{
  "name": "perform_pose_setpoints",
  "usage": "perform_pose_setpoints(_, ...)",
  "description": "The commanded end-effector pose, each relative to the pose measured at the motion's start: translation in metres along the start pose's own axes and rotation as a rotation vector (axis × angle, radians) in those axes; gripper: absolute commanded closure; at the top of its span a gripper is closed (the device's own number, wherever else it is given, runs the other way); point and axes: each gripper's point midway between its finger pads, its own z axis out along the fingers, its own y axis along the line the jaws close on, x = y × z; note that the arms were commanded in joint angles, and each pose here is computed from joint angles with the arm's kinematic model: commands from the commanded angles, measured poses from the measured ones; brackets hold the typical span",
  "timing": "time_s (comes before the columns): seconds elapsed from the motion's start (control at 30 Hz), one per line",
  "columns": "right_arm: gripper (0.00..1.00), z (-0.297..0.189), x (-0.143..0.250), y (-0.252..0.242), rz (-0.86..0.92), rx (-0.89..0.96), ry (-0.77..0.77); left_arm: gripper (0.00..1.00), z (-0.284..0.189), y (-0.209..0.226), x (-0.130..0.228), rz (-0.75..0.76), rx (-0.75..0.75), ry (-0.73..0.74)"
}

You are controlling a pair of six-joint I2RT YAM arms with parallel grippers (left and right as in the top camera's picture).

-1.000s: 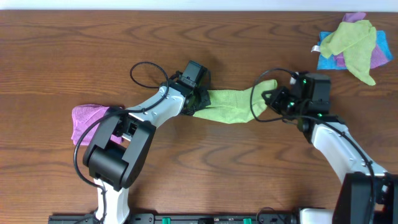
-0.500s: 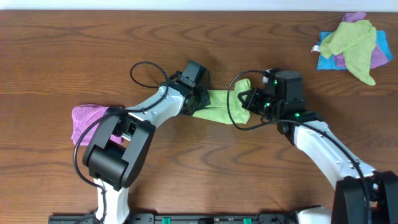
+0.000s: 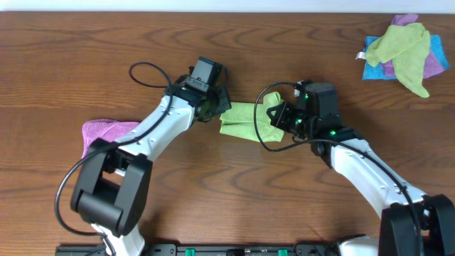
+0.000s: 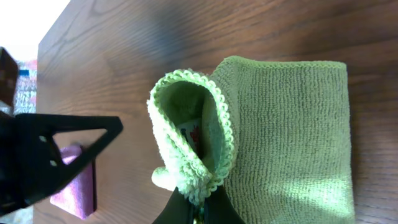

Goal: Fold the cloth
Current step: 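Fold the strip's right half onto the left half with the right gripper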

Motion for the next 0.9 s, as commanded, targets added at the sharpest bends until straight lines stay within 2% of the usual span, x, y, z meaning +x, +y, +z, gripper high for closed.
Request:
perform_pose_setpoints(0.0,0.99,-0.002,-0.002,0.016,-0.018,-0.023,-0.016,0.94,-0.014,0.007,-0.010,0.006,-0.017,-0.033)
perform_pose_setpoints(0.47,0.99,0.021,0.016,0.035,-0.038,-0.051,0.001,0.94,-0.070,0.021,-0.026,-0.045,-0.022,-0.082)
perform_pose_setpoints(0.87,0.99,0.055,0.015,0.059,-0.077,-0.061,0.040,0.94,-0.104,0.020,-0.019,-0.033,-0.015,-0.092)
